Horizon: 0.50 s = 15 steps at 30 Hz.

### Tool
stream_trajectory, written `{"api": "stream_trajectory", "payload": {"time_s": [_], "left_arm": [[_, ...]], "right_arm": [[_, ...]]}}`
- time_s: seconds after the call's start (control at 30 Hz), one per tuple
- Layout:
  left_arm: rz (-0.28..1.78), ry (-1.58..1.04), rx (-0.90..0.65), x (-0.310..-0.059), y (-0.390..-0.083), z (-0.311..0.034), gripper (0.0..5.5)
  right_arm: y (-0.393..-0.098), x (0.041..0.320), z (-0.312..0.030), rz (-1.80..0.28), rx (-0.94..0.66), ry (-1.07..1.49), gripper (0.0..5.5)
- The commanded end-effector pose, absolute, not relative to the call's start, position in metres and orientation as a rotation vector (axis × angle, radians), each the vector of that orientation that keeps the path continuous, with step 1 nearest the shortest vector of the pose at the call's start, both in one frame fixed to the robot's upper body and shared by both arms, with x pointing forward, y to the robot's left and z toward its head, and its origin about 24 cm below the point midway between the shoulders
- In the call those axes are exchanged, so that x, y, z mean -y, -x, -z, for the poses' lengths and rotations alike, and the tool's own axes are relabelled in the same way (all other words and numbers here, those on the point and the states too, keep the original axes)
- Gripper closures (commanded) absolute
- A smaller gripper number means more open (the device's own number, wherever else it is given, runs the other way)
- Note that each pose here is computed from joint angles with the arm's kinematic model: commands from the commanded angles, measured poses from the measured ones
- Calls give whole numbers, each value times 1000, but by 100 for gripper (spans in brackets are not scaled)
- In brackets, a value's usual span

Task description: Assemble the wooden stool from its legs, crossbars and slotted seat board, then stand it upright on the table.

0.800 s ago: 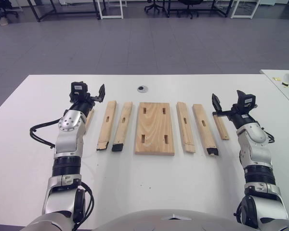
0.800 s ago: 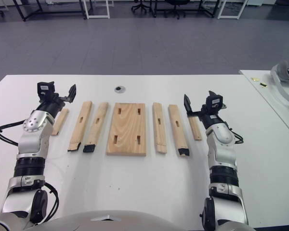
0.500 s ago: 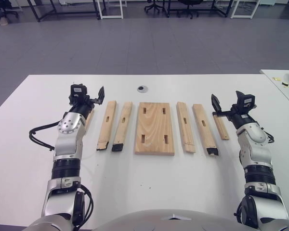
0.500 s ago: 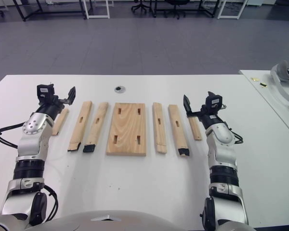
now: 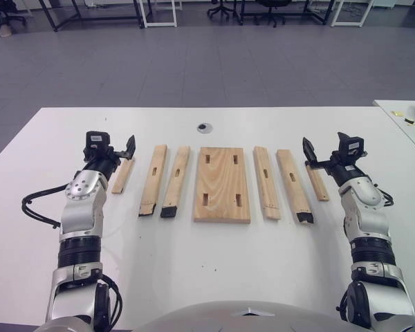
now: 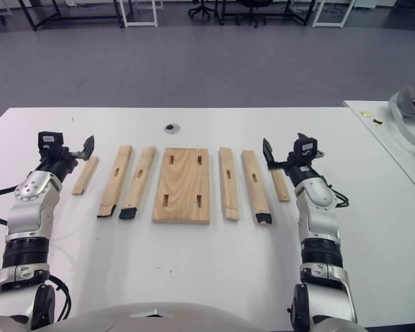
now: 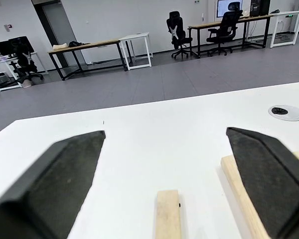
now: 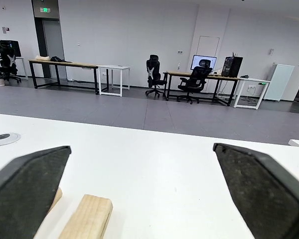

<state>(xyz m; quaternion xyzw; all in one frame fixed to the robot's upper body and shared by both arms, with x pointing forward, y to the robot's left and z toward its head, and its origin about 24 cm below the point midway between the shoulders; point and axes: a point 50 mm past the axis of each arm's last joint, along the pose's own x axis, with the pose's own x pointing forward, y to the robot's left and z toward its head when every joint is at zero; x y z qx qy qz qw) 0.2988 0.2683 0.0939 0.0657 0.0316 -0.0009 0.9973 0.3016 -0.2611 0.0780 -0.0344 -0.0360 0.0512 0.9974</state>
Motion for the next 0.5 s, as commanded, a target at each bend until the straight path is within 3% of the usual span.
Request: {"api": "stream_trajectory", "payload": {"time_s": [0.03,0.5], "left_arm": [[13,-128,-145,-276,-293,-82,101],[7,-150,-229,-286,-286,-69,101]], "right_arm": [[-301,262,-73,-93,43,73,17],[-301,263,-71,-81,34,78,17]]}}
